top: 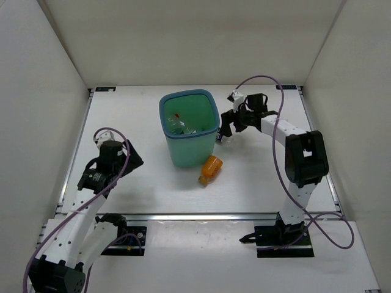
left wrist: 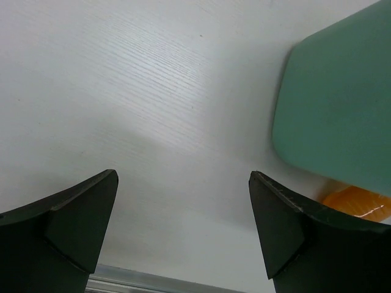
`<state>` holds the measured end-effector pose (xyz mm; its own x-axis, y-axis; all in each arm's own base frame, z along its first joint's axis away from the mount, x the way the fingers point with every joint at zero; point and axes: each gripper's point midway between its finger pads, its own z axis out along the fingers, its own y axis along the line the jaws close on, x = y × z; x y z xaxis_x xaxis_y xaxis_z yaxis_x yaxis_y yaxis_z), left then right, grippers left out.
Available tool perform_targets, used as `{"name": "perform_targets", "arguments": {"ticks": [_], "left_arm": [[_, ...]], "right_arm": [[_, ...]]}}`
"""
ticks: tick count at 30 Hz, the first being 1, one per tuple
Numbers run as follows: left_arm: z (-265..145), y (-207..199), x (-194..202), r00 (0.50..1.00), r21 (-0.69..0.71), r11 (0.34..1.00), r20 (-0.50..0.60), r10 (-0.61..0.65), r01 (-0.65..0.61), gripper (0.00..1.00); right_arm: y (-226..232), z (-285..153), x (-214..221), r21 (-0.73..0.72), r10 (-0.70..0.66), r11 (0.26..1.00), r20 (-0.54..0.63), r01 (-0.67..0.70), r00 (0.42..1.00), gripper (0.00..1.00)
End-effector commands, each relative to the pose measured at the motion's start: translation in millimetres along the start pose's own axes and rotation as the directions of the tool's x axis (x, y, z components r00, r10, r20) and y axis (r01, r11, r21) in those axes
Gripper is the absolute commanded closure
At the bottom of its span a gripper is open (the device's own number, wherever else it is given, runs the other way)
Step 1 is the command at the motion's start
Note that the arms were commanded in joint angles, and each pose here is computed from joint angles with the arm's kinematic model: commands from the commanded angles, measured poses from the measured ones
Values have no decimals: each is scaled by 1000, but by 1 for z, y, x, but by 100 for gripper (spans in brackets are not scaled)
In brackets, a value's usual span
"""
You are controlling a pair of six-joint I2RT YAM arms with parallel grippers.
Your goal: Put the plastic bottles in the bin
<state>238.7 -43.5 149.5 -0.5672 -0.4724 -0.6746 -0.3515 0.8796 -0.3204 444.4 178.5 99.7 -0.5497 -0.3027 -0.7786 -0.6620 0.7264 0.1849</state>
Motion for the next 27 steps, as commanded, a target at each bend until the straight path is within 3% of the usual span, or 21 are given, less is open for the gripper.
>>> {"name": "perform_targets", "arguments": {"ticks": [1,6,12,13,14,15,16,23,27], "left_arm": [[-10,3,-4,998,4,998,0,-61,61,1],[-6,7,-1,999,-33,999,-23,-42,41,1],[-3,11,1,999,-44,998,-27,-39,38,2],[-5,7,-2,999,-35,998,-20,-44,43,1],[-4,10,0,999,-47,998,-24,-41,40,1],[-4,9,-3,999,-45,998,-16,-41,40,1],[-4,8,-4,999,-40,998,-14,-40,39,1],[-8,8,-5,999,-28,999,3,-41,41,1],[-4,6,-2,999,-18,999,-16,-39,39,1]], "right_arm": [[-1,16,-20,-28,-58,998,27,58,998,6],[11,43,2,-33,-53,998,-50,52,997,8],[22,51,23,17,-49,999,-63,50,997,16],[19,50,24,27,-39,999,-57,41,998,24],[16,49,24,46,-25,999,-50,27,998,42],[16,48,23,56,-23,998,-49,26,999,51],[17,48,26,58,-21,998,-53,24,998,50],[6,5,-27,183,-64,982,64,51,996,50],[-3,-60,-94,256,-47,967,231,-14,972,54]]}}
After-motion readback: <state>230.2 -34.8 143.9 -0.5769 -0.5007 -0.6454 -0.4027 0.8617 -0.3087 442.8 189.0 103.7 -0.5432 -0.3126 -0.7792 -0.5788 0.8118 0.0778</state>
